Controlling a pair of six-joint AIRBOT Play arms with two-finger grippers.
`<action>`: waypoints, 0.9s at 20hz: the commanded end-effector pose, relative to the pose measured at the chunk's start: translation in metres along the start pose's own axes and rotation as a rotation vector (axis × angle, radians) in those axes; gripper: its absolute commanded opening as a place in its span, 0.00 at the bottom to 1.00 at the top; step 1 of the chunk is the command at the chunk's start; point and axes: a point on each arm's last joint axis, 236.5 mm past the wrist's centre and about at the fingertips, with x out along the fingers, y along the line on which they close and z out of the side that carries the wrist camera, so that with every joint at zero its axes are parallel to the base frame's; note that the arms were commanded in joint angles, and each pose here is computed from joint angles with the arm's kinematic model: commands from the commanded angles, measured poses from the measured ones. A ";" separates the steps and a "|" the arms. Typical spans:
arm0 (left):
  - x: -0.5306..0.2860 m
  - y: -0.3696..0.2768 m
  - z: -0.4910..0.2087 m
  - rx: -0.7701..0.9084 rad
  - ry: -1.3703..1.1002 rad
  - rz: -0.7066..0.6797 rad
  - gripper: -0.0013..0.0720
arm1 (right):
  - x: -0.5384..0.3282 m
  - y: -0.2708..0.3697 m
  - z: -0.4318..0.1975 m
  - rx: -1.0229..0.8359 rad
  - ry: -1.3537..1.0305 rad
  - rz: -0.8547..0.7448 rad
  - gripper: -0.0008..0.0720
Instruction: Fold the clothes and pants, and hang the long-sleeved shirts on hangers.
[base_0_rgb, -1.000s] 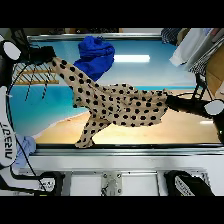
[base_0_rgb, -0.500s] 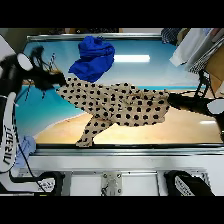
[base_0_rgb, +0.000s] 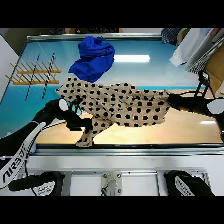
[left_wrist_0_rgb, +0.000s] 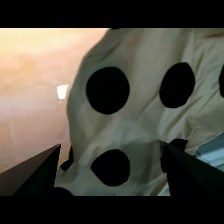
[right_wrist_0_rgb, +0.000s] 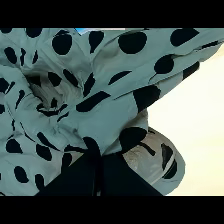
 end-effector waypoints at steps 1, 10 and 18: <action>0.023 -0.016 -0.009 0.032 0.064 -0.019 0.92 | 0.000 0.000 -0.005 -0.001 0.022 0.001 0.03; -0.176 0.140 0.079 -0.121 -0.362 0.348 0.03 | 0.011 0.073 -0.063 -0.136 0.168 0.096 0.03; -0.233 0.149 0.089 -0.225 -0.515 0.254 0.75 | 0.048 0.083 -0.027 -0.041 -0.012 0.063 0.05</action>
